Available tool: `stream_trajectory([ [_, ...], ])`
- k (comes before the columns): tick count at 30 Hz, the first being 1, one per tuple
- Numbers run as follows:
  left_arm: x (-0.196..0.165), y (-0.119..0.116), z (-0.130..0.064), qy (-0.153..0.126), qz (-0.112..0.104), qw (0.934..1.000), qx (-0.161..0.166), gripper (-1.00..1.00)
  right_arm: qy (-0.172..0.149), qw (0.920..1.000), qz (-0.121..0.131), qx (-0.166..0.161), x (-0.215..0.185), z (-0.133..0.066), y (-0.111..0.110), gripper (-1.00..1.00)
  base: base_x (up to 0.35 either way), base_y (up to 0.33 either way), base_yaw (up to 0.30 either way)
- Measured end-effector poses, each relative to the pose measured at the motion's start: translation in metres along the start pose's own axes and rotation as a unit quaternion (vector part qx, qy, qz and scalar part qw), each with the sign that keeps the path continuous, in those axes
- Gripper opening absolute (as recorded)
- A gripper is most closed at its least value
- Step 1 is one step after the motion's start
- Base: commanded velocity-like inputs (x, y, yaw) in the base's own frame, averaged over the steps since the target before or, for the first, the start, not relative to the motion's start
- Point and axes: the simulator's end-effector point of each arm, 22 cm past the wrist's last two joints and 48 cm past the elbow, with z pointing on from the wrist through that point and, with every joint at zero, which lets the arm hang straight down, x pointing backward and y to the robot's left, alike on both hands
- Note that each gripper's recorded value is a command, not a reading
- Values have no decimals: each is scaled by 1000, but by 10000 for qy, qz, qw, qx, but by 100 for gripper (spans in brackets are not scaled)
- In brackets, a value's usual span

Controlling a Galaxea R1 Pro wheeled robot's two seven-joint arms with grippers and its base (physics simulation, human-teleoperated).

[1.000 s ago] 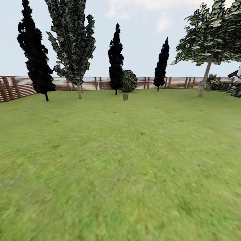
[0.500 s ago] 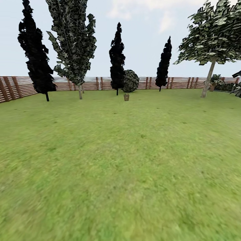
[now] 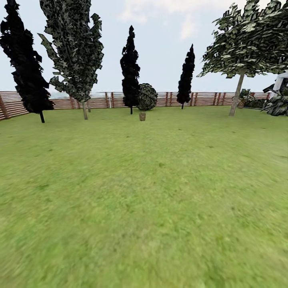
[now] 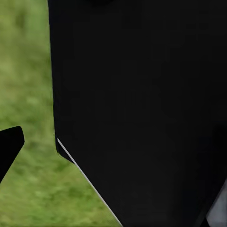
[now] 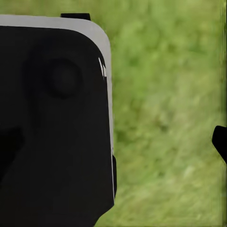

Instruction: Take the three Easter eggs out of the wicker basket on the lawn in the garden, then place them on the lawn next to a single tree (choose any tree) so that all three eggs are next to the same tree and none are left in the basket.

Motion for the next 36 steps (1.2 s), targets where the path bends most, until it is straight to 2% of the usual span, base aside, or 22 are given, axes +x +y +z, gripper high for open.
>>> stream_trajectory([
  [36, 0, -1, 0, 1, 6, 10000, 7, 100, 7, 10000, 0, 4, 0, 0, 0, 100, 313, -184, 0],
])
